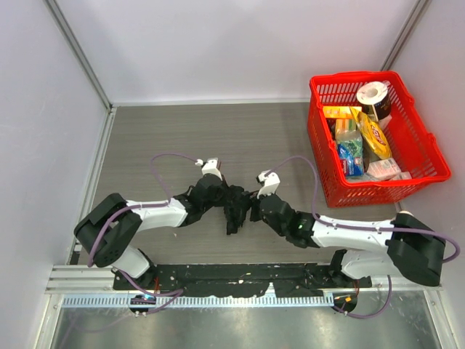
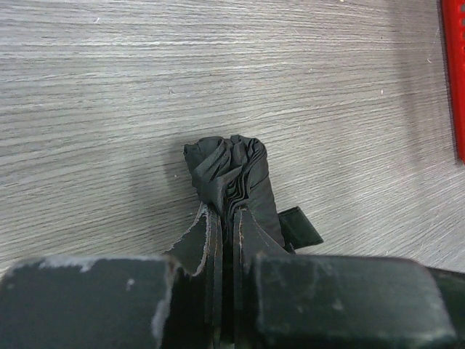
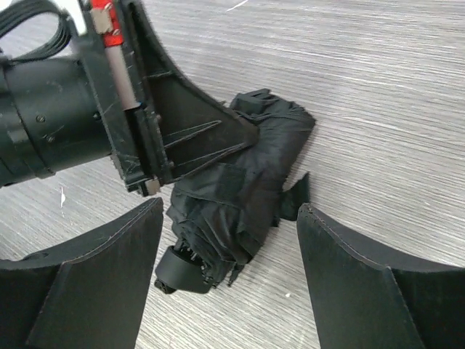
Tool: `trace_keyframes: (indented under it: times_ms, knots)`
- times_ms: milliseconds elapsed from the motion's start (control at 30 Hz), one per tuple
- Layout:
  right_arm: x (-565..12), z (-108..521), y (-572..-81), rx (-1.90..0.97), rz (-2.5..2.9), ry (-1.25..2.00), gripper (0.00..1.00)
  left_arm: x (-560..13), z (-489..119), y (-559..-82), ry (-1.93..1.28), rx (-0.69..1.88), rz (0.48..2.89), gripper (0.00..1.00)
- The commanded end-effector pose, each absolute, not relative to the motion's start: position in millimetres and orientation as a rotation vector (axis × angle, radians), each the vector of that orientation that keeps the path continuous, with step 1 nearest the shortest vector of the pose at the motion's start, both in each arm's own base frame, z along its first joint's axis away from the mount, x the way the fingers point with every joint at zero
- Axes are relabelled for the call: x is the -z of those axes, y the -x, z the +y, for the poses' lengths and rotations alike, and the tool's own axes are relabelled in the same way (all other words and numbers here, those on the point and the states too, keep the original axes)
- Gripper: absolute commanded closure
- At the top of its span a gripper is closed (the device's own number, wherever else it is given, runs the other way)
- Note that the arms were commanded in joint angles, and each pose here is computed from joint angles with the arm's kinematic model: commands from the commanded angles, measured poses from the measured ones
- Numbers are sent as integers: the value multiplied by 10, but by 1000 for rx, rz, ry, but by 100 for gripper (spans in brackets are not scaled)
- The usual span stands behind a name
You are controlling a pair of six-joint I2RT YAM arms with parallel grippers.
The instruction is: Put away the umbrella
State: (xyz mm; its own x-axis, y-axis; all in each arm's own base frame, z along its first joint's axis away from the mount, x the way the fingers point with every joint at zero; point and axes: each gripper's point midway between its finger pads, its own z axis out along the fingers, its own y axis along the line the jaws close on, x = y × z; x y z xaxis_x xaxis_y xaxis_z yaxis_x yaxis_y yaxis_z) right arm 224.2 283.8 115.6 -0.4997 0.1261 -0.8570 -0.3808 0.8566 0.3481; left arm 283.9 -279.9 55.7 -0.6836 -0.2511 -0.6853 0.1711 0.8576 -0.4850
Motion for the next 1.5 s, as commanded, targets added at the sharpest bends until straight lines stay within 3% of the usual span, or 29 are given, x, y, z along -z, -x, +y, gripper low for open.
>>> trace_keyframes:
  times_ms: [0,267,600,700,800,933,967,1133,1200,1333,1467]
  knots:
    - [-1243,3096,-2248,-661,1928,275,21,-262,-2508,-2683,88,510,2353,100]
    - [-1057,3333,-2222,-622,1901,371,21,-298,-2553,-2668,142,545,2369,100]
    - [-683,3425,-2237,-394,1967,362,21,-302,-2680,-2616,195,564,2374,100]
    - [-524,3305,-2324,-202,2015,312,25,-296,-2739,-2572,189,558,2377,100]
    - [-352,3152,-2333,-84,2055,250,34,-306,-2756,-2557,193,546,2372,100]
    - [-208,3078,-2288,-73,2076,246,58,-310,-2794,-2548,210,560,2372,100]
    - [-169,3034,-2271,-64,2082,252,69,-310,-2802,-2545,218,566,2372,100]
    - [-42,3004,-2175,-171,2075,314,94,-288,-2830,-2530,273,624,2359,99]
    - [16,3016,-2103,-237,2064,374,99,-302,-2840,-2516,272,644,2354,88]
    - [31,3024,-1928,-431,2024,444,99,-323,-2836,-2479,275,692,2353,55]
    - [79,2977,-1861,-487,2030,463,99,-222,-2752,-2470,298,703,2383,42]
